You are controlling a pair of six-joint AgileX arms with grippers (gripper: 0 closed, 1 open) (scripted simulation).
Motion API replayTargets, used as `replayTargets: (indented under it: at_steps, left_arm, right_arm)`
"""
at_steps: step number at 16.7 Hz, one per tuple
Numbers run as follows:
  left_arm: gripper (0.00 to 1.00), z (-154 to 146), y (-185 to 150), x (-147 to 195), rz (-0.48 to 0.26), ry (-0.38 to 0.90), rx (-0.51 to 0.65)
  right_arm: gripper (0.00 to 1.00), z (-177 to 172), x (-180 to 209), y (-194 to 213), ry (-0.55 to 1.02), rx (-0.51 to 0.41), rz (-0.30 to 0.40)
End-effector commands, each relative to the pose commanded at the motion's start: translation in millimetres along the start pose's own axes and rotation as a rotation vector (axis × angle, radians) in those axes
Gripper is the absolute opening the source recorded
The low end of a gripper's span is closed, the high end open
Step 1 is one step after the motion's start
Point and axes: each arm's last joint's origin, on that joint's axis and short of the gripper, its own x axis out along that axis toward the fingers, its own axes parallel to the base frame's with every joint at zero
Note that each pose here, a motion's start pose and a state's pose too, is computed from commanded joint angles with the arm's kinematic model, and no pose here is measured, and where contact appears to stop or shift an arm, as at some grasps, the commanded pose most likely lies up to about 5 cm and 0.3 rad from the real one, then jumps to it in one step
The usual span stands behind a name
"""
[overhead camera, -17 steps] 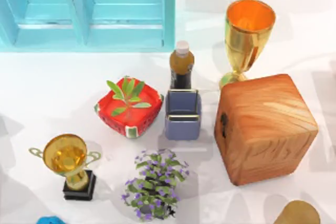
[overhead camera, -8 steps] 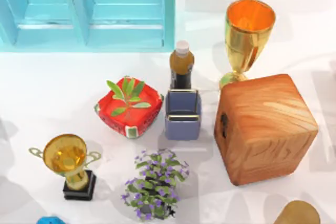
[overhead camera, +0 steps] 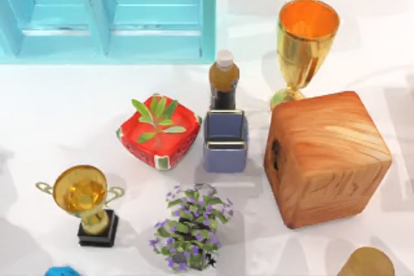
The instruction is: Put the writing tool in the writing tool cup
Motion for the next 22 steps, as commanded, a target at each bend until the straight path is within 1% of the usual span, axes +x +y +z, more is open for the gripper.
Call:
replayTargets:
  at_steps: [2,3,10,11,14,17,19,22]
  left_arm:
    - [0.02,0.0,0.0,0.0,0.0,0.0,0.0]
    - [0.0,0.0,0.0,0.0,0.0,0.0,0.0]
    - [0.0,0.0,0.0,0.0,0.0,0.0,0.0]
    - [0.0,-6.1,-0.4,-34.4,0.02,0.015,0.011]
    - [0.0,-9.9,-3.0,-41.1,0.014,0.03,0.028]
    - [0.0,-18.3,-12.1,-70.3,-0.012,0.052,0.083]
    - [0.0,-24.4,-18.3,-105.5,-0.032,0.044,0.118]
    - [0.0,-43.1,-19.9,-159.1,-0.046,0.034,0.155]
  right_arm:
    - [1.0,0.0,0.0,0.0,0.0,0.0,0.0]
    - [1.0,0.0,0.0,0.0,0.0,0.0,0.0]
    - [1.0,0.0,0.0,0.0,0.0,0.0,0.0]
    - [1.0,0.0,0.0,0.0,0.0,0.0,0.0]
    - [1.0,0.0,0.0,0.0,0.0,0.0,0.0]
    - [1.0,0.0,0.0,0.0,0.0,0.0,0.0]
    - [1.0,0.0,0.0,0.0,0.0,0.0,0.0]
    - [1.0,0.0,0.0,0.0,0.0,0.0,0.0]
